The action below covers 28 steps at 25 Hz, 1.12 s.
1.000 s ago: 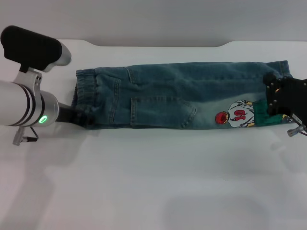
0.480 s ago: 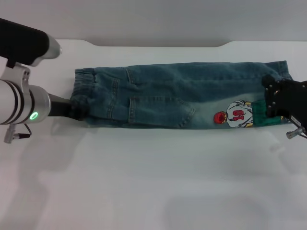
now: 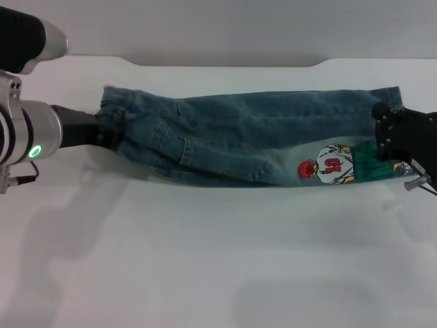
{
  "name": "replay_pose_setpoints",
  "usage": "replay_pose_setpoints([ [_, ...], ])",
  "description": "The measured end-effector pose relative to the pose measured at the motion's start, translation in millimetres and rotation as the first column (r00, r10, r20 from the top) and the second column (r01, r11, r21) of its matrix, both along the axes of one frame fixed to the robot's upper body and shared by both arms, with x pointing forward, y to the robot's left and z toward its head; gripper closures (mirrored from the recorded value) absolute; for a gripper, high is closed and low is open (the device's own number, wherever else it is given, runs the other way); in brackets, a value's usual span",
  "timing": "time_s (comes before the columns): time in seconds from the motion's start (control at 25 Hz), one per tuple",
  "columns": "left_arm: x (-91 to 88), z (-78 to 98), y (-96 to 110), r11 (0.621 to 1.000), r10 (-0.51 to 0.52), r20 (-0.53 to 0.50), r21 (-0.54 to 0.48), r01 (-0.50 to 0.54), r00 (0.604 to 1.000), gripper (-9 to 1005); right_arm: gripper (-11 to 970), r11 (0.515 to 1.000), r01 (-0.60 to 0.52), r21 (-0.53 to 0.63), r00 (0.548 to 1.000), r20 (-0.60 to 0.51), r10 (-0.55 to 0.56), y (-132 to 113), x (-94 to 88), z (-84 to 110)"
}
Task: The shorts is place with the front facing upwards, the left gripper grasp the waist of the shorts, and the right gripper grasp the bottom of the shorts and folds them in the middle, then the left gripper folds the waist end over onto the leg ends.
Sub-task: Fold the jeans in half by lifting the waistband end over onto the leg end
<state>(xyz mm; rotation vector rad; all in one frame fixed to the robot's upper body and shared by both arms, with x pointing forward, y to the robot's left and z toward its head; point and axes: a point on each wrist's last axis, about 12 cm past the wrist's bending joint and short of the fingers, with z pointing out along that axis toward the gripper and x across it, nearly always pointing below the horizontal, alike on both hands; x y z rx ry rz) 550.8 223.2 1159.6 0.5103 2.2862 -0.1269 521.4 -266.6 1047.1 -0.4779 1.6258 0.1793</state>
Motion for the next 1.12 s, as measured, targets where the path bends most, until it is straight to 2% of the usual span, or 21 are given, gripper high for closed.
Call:
replay_pose_setpoints([
  [0.24,-4.5,14.2,-9,0.999,-0.033,0.046,-0.021,0.033,0.998,701,958,0.999,-0.037,-0.006,0.999,-0.011,0.037,11,8.5,-2.5],
  [0.28,-6.8,23.5,-13,0.998,-0.048,0.077,-0.025,0.05,0.996,710,958,0.999,-0.043,-0.007,0.999,-0.014,0.043,12,10.0,-2.9],
  [0.44,-8.9,31.5,-17,0.997,-0.063,0.105,-0.029,0.066,0.993,744,958,0.998,-0.061,-0.013,0.998,-0.022,0.061,17,16.3,-4.4],
  [0.52,-12.5,41.0,-20,0.996,-0.075,0.134,-0.033,0.08,0.988,759,958,0.997,-0.069,-0.016,0.997,-0.027,0.069,20,19.6,-5.2],
  [1.12,-22.2,64.0,-36,0.988,-0.137,0.215,-0.046,0.15,0.967,813,958,0.989,-0.146,0.006,0.987,-0.064,0.146,50,41.4,-7.2],
])
